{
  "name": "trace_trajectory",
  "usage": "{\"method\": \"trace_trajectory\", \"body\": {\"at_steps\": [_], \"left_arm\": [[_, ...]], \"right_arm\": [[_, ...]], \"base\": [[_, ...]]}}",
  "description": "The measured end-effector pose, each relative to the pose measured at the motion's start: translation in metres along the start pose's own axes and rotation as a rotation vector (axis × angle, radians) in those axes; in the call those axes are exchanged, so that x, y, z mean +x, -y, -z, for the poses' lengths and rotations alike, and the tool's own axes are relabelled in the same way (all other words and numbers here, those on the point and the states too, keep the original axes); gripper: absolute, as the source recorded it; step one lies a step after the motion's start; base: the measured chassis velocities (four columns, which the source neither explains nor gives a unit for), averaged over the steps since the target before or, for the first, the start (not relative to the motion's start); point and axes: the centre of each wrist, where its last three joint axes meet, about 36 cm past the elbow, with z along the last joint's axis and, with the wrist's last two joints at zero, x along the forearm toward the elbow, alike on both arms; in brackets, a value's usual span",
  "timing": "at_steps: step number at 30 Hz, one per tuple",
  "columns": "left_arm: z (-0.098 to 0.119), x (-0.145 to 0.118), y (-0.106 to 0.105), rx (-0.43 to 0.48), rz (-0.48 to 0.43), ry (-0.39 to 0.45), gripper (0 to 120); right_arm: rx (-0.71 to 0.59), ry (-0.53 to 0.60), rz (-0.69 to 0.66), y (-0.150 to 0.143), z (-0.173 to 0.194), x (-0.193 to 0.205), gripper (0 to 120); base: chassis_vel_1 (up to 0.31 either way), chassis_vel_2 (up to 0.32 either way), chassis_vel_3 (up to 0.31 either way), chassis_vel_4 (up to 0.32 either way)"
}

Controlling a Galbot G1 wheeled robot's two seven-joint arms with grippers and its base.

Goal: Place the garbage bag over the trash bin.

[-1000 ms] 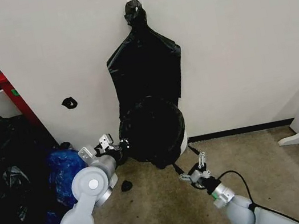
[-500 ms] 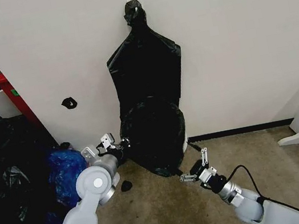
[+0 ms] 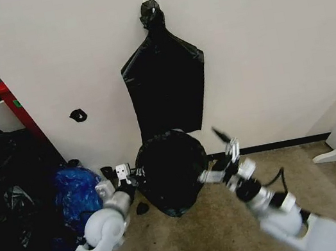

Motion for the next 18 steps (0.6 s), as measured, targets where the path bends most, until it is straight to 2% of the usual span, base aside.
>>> {"method": "trace_trajectory", "body": {"at_steps": [3, 6, 13, 18], "left_arm": [[-0.022, 0.003, -0.041, -0.165, -0.117, 0.133, 1], [-0.026, 0.000, -0.063, -0.238, -0.283, 0.246, 1], [-0.023, 0.002, -0.076, -0.285, -0.385, 0.287, 1], [-0.025, 0.004, -0.081, -0.315, -0.415, 0.284, 1]], "right_arm": [[-0.038, -0.114, -0.011, 0.021, 0.001, 0.004, 100], [-0.017, -0.185, 0.161, 0.049, -0.019, 0.024, 100], [-0.009, -0.206, 0.190, 0.046, -0.030, 0.031, 100], [-0.005, -0.204, 0.159, 0.043, -0.030, 0.028, 100]], "base": [[0.000, 0.000, 0.000, 0.000], [0.000, 0.000, 0.000, 0.000], [0.000, 0.000, 0.000, 0.000], [0.000, 0.000, 0.000, 0.000]]}}
